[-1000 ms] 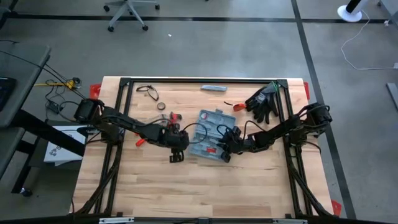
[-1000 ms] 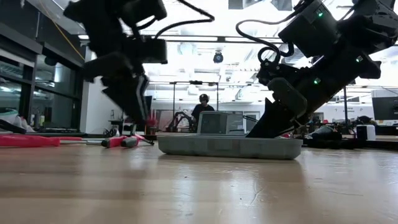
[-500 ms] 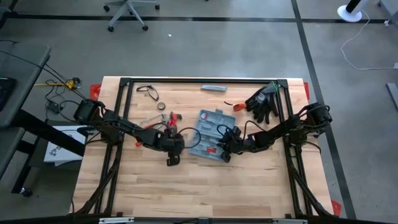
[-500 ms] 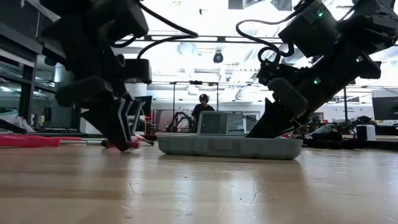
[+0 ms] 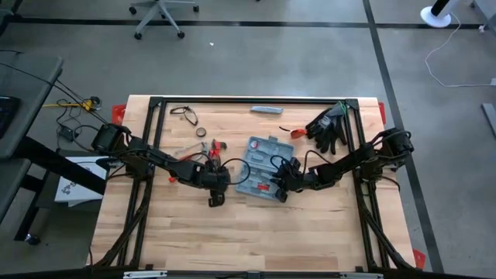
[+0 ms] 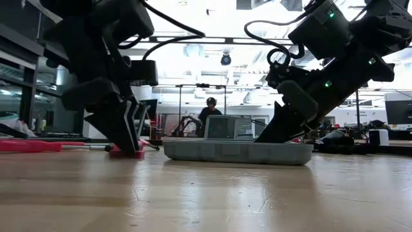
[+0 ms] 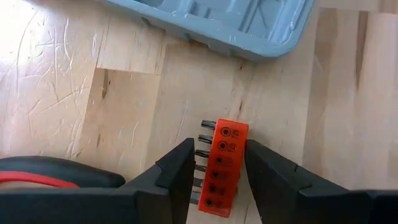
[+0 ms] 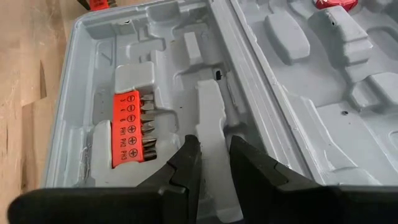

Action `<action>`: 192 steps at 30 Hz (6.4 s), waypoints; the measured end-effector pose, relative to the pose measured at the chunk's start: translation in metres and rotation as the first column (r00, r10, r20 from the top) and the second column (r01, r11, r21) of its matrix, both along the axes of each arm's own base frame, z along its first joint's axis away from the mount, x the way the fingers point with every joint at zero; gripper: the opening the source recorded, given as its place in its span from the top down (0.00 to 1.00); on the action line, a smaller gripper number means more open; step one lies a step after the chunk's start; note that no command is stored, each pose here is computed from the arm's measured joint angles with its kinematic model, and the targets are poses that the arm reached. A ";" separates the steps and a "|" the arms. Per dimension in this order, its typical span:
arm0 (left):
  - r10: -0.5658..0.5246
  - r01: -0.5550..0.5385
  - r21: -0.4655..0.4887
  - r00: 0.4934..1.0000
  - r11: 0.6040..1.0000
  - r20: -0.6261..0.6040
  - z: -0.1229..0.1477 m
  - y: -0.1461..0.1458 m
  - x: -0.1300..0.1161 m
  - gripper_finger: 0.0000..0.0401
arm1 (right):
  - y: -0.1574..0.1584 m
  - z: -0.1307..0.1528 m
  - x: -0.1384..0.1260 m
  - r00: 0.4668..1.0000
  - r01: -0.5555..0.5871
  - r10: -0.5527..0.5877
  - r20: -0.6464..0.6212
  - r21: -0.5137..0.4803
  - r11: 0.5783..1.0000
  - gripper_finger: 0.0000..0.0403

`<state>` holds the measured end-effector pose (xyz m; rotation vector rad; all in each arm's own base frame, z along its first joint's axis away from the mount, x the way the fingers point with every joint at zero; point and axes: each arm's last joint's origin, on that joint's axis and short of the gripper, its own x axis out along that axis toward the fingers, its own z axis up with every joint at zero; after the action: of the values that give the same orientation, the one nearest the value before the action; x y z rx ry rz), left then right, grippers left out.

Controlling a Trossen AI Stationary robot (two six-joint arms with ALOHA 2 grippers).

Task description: Prefit tool cases

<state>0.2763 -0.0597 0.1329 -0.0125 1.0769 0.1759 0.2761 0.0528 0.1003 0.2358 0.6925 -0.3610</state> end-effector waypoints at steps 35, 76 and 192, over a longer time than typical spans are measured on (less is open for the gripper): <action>-0.253 0.219 0.127 0.864 0.967 0.436 0.065 0.019 0.024 0.67 | 0.000 0.000 0.000 1.000 0.004 -0.004 0.002 0.001 1.000 0.81; -0.523 0.520 0.080 0.852 0.851 0.018 0.020 0.033 0.141 0.55 | 0.000 0.000 0.000 1.000 0.004 -0.004 0.008 -0.002 1.000 0.81; -0.287 0.299 -0.127 0.952 0.946 0.109 -0.008 0.044 0.154 0.47 | 0.039 0.013 -0.023 1.000 -0.008 0.007 -0.008 -0.093 0.996 0.81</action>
<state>0.4299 -0.0156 0.1251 0.0120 0.9873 -0.1698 0.2526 0.0913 0.1133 0.1432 0.6825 -0.3861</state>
